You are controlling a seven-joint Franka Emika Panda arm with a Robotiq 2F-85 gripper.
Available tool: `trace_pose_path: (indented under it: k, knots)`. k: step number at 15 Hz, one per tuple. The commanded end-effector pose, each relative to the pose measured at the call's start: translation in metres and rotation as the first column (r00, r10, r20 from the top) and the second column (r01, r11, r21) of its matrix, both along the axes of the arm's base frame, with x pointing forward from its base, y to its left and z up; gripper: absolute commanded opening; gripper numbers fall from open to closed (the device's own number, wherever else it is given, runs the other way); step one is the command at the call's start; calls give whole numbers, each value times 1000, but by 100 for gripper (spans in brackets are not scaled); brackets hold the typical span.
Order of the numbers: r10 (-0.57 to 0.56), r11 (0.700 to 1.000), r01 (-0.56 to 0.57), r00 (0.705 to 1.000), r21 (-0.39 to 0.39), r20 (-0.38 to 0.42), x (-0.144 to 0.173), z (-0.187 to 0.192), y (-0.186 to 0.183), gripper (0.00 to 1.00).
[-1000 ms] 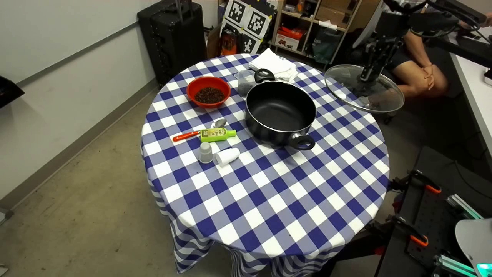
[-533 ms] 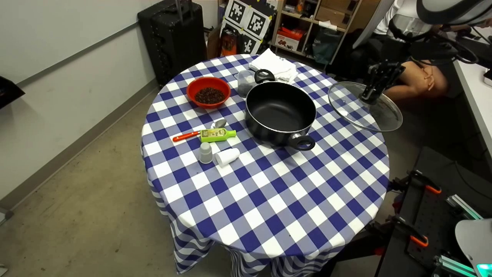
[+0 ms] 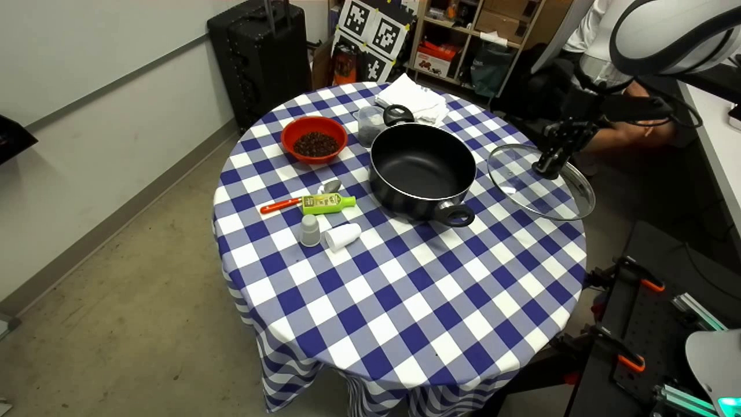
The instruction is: Remove the lid from the pot.
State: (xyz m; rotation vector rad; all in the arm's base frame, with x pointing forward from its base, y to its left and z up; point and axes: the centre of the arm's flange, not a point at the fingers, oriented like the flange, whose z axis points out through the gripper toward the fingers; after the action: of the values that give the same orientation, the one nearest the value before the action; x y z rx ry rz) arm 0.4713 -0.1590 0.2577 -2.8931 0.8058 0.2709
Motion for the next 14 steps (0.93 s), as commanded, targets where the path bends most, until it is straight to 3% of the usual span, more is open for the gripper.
trace_pose_path:
  k: [1, 7, 14]
  knots:
    - [-19, 1000, 19, 1000, 17, 10, 15, -17, 0, 25]
    - [-43, 999, 44, 998, 28, -36, 26, -49, -9, 25]
    - [-92, 995, 93, 995, 25, -37, 40, -70, -29, 25]
